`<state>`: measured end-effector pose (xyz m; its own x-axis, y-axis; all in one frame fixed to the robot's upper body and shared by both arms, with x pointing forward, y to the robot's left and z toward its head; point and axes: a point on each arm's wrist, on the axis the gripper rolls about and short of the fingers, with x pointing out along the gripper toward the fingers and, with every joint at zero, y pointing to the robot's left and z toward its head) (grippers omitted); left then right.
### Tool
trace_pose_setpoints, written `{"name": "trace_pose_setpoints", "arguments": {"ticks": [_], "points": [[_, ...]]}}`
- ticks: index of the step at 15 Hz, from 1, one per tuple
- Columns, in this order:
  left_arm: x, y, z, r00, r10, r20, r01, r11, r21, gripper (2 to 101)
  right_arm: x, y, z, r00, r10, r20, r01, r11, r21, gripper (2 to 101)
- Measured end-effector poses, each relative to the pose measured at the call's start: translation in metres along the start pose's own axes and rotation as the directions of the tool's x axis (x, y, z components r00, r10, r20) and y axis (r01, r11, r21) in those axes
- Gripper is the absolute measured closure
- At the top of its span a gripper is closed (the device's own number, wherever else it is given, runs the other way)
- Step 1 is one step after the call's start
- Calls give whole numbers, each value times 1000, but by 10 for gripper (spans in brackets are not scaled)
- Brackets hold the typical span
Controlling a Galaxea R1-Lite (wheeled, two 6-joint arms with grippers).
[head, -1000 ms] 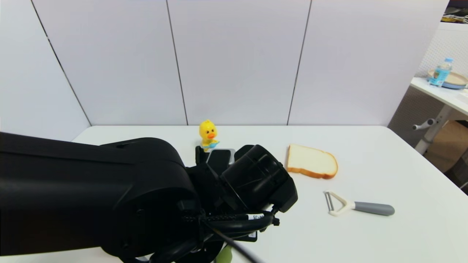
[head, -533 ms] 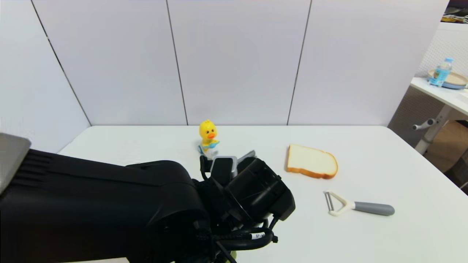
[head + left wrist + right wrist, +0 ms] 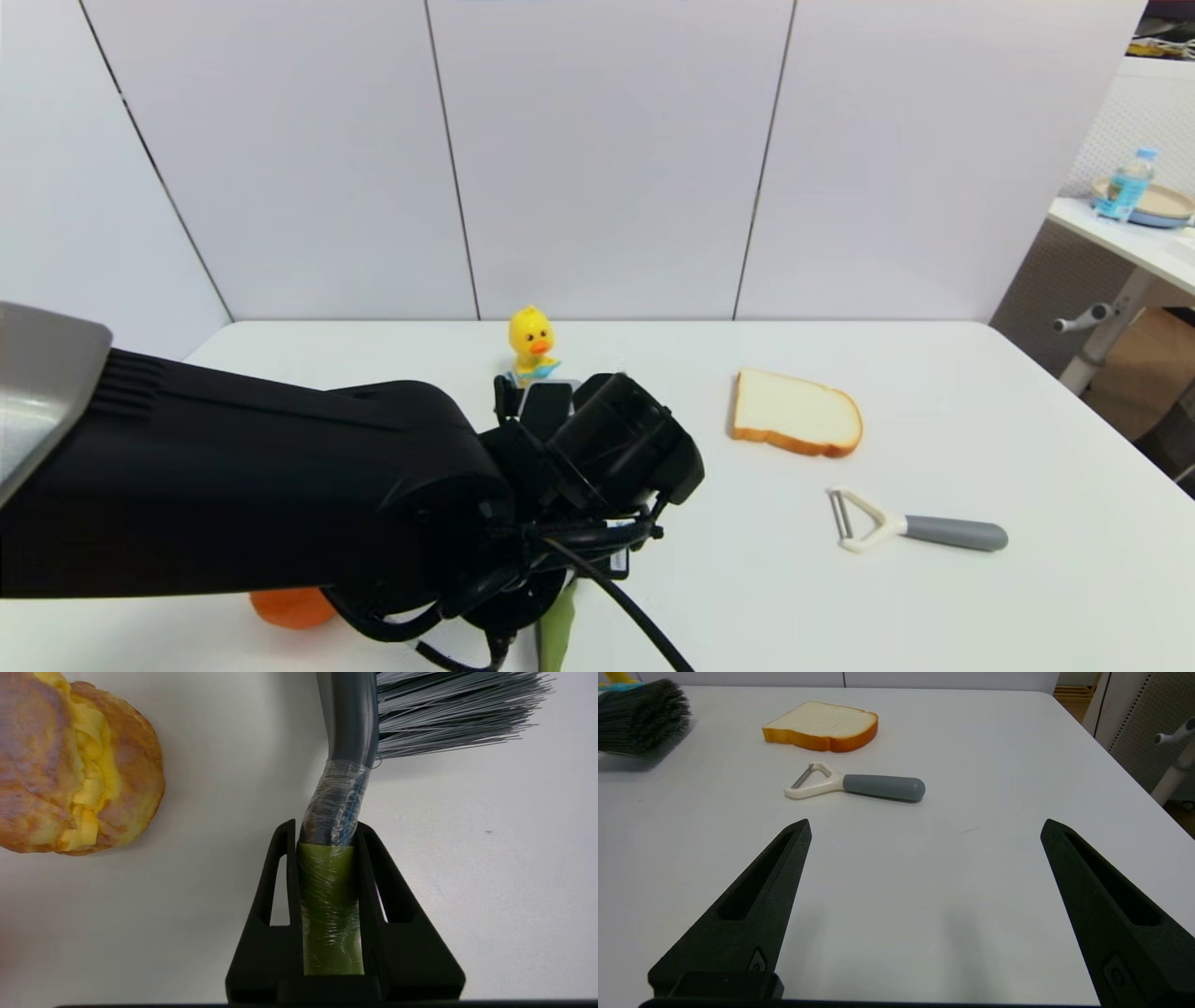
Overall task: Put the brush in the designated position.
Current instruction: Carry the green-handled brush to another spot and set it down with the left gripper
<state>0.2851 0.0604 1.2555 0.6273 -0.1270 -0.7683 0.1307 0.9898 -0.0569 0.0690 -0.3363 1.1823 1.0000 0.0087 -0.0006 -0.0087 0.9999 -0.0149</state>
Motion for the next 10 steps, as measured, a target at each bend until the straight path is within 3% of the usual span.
{"name": "trace_pose_setpoints", "arguments": {"ticks": [10], "points": [[20,-2,-4,1000,-14,20,15,999,-30,825,0,0,0,1000,0,0,0,1000,0,50]]}}
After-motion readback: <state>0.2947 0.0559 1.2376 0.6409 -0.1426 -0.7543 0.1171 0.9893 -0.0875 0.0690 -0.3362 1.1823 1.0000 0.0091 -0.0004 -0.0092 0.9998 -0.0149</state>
